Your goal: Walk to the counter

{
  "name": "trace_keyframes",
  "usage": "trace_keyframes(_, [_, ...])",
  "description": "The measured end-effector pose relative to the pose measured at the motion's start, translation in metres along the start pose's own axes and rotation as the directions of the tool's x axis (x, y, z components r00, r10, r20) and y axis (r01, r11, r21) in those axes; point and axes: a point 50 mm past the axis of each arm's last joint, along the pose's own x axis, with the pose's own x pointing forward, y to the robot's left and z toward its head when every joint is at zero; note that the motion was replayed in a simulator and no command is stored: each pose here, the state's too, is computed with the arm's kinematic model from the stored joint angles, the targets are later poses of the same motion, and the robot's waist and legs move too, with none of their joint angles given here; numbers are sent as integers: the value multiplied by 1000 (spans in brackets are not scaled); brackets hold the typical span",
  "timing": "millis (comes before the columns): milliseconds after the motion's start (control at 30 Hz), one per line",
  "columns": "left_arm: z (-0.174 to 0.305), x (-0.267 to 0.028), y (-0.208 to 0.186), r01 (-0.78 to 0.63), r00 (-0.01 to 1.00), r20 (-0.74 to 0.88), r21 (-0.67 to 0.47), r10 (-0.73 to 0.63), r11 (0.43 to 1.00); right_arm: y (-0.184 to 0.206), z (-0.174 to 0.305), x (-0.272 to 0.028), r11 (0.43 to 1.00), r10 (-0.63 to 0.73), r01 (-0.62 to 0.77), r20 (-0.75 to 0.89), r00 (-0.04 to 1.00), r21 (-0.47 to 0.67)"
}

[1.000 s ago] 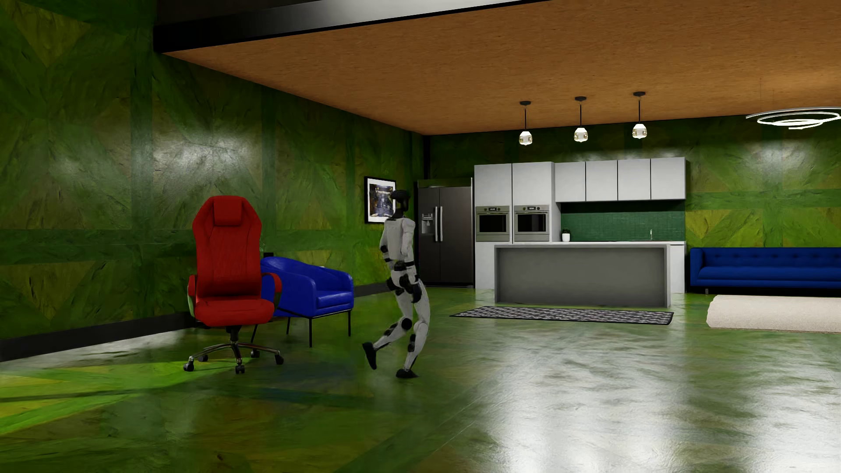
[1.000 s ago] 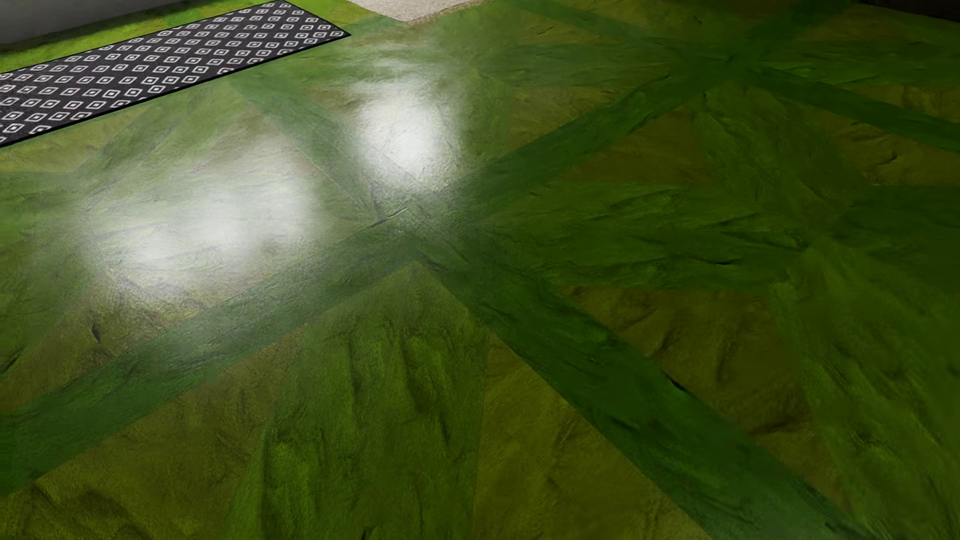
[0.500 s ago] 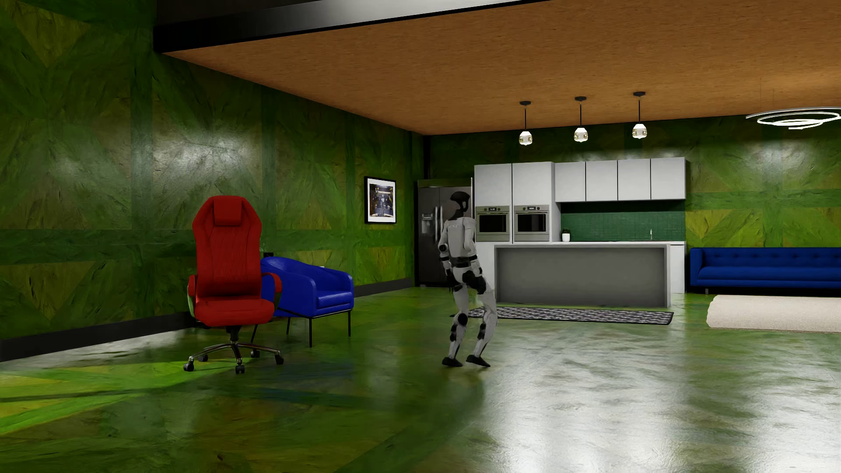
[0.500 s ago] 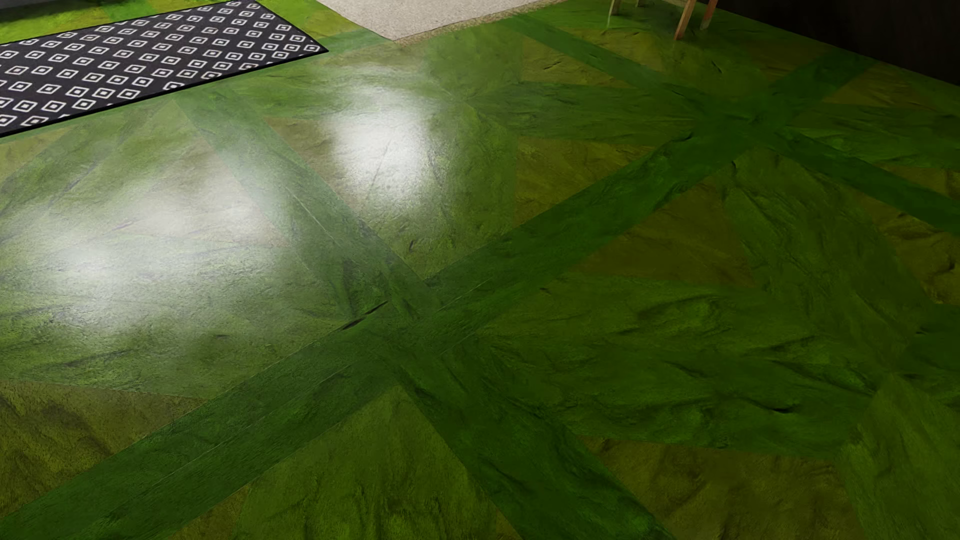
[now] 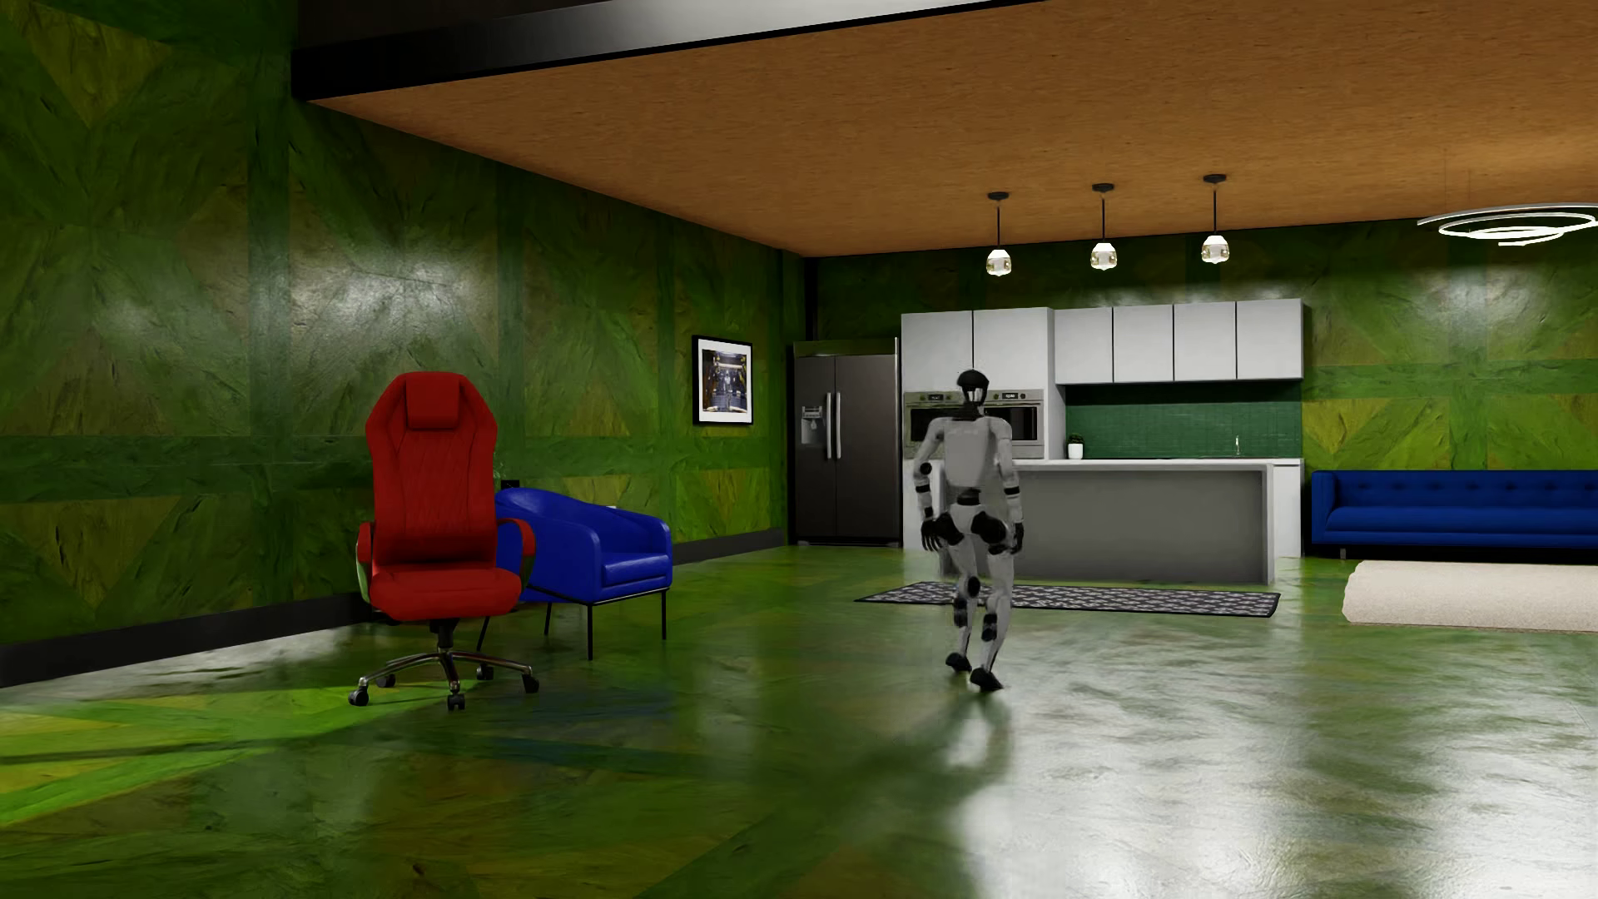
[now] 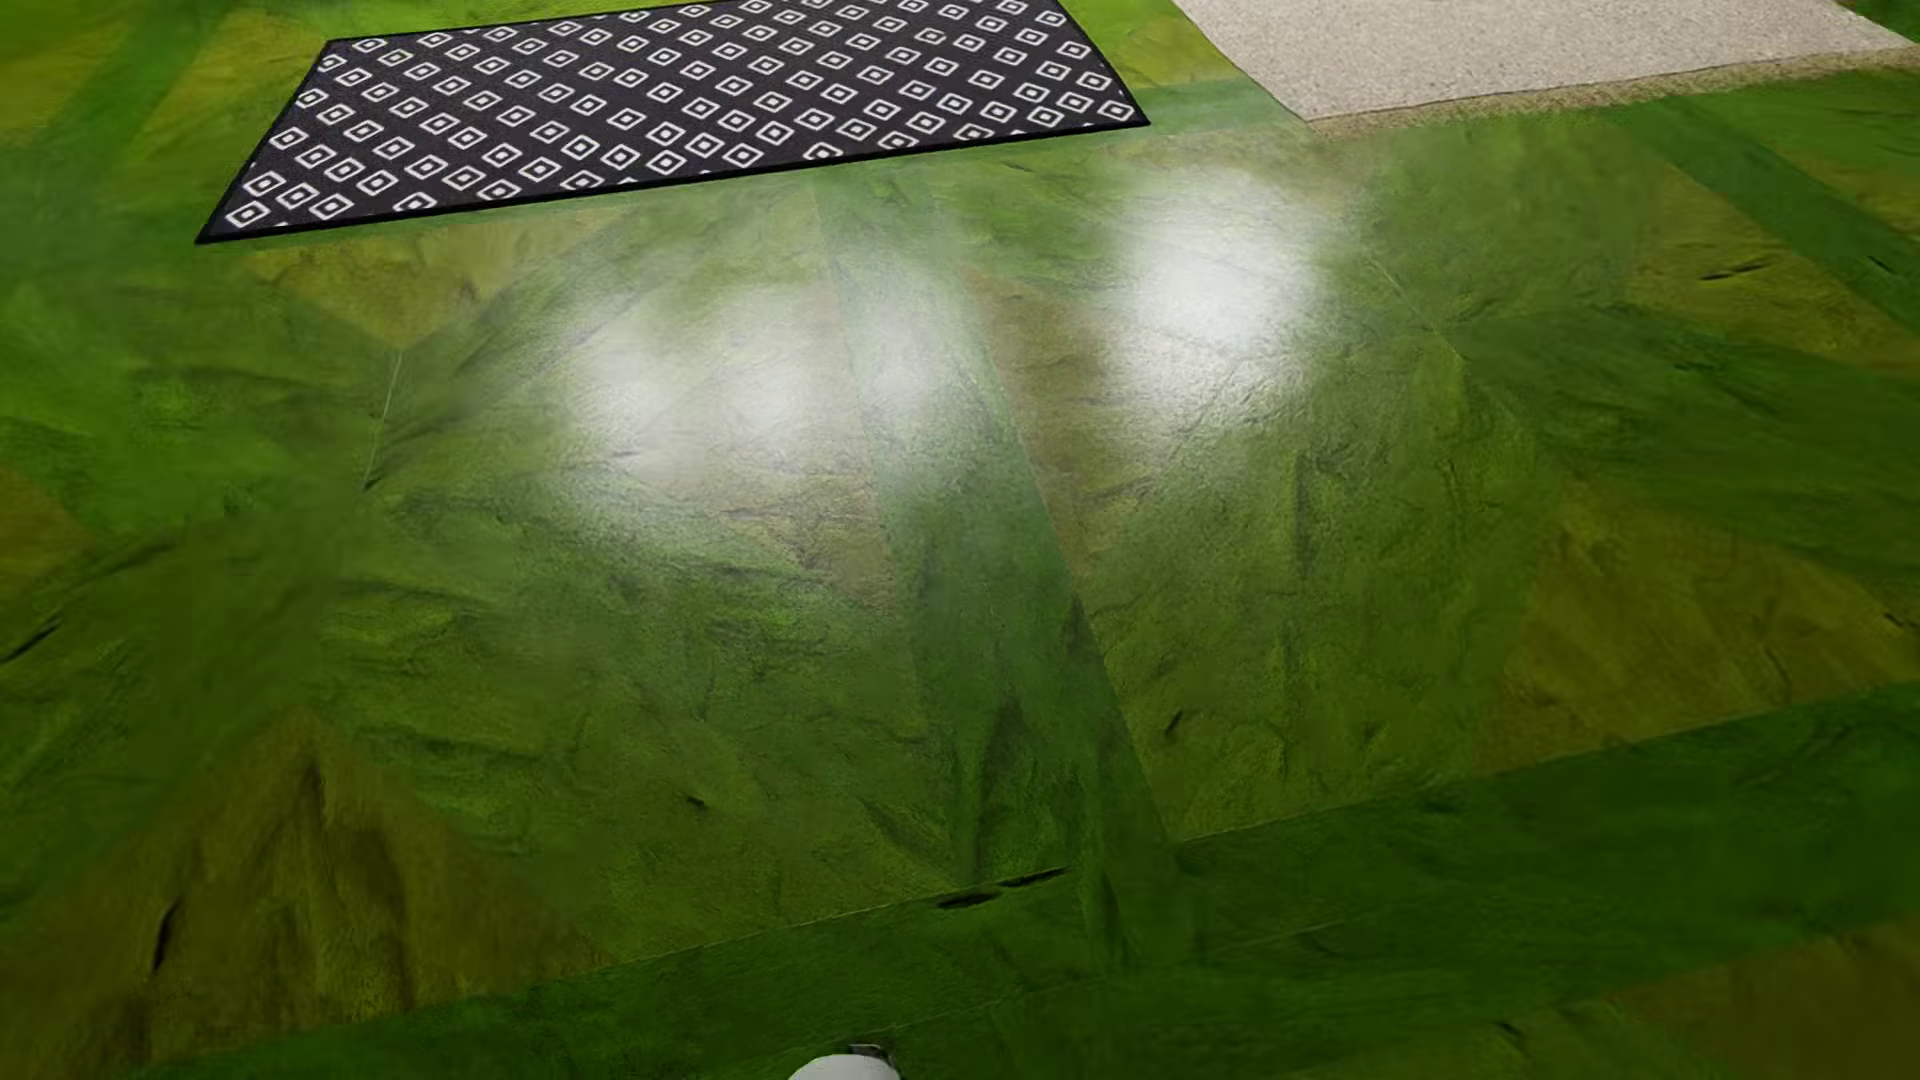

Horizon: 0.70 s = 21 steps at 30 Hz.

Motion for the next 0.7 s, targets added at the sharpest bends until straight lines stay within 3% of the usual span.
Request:
trace_keyframes(133, [-59, -19, -17, 36, 983, -180, -14, -38, 999, -27, 28, 5, 997, -50, 54, 85, 995, -53])
trace_keyframes(267, [-77, -24, -24, 89, 962, -261, 49, -74, 995, -20, 7, 6, 999, -46, 46, -7, 999, -12])
trace_keyframes(333, [-55, -14, -11, 34, 980, -197, 15, -30, 999, -13, 3, 6, 999, -23, 22, -28, 999, -34])
trace_keyframes(433, [11, -1, 25, -65, 997, 48, -6, 65, 998, 2, -7, 3, 999, 18, -20, -53, 998, -43])
trace_keyframes(600, [117, -15, 94, -240, 882, 398, -77, 251, 968, 6, -19, -3, 1000, 22, -23, -71, 997, -16])
trace_keyframes(700, [125, -21, 102, -258, 854, 433, -133, 290, 957, 9, -33, -6, 1000, 24, -25, -127, 992, -4])
